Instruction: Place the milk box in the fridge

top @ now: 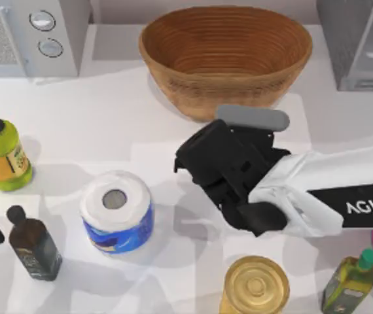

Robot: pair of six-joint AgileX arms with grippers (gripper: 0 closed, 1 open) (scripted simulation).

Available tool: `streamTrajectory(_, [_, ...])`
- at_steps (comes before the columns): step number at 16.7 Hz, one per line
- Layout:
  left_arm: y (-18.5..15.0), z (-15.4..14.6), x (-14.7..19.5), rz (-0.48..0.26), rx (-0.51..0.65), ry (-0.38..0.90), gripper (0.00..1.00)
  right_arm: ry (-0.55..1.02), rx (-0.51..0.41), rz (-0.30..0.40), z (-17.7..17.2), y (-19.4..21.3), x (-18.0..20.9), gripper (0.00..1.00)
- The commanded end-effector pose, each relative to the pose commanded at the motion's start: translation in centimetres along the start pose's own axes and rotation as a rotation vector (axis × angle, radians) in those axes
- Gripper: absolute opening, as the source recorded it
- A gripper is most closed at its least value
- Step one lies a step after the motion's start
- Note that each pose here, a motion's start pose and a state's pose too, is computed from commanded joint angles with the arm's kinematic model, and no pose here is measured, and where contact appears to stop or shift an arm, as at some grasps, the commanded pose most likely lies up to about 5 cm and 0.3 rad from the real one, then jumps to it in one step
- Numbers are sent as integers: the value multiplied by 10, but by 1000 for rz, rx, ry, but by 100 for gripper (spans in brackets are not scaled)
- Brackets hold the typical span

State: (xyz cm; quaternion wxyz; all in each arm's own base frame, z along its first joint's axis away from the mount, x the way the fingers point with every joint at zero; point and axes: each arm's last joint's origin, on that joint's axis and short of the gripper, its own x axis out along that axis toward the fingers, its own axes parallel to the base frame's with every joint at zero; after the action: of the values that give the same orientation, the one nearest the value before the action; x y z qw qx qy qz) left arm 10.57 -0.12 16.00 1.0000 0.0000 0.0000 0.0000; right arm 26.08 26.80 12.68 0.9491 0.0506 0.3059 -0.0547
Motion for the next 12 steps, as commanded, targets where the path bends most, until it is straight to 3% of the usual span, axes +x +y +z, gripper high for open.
streamTrajectory(2, [0, 0, 0, 0, 0, 0, 100, -2, 15, -31, 22, -3, -13, 0])
streamTrajectory(5, [0, 0, 0, 0, 0, 0, 100, 40, -42, -42, 42, -4, -37, 0])
streamTrajectory(12, [0, 0, 0, 0, 0, 0, 100, 75, -125, 61, 67, 14, -81, 0])
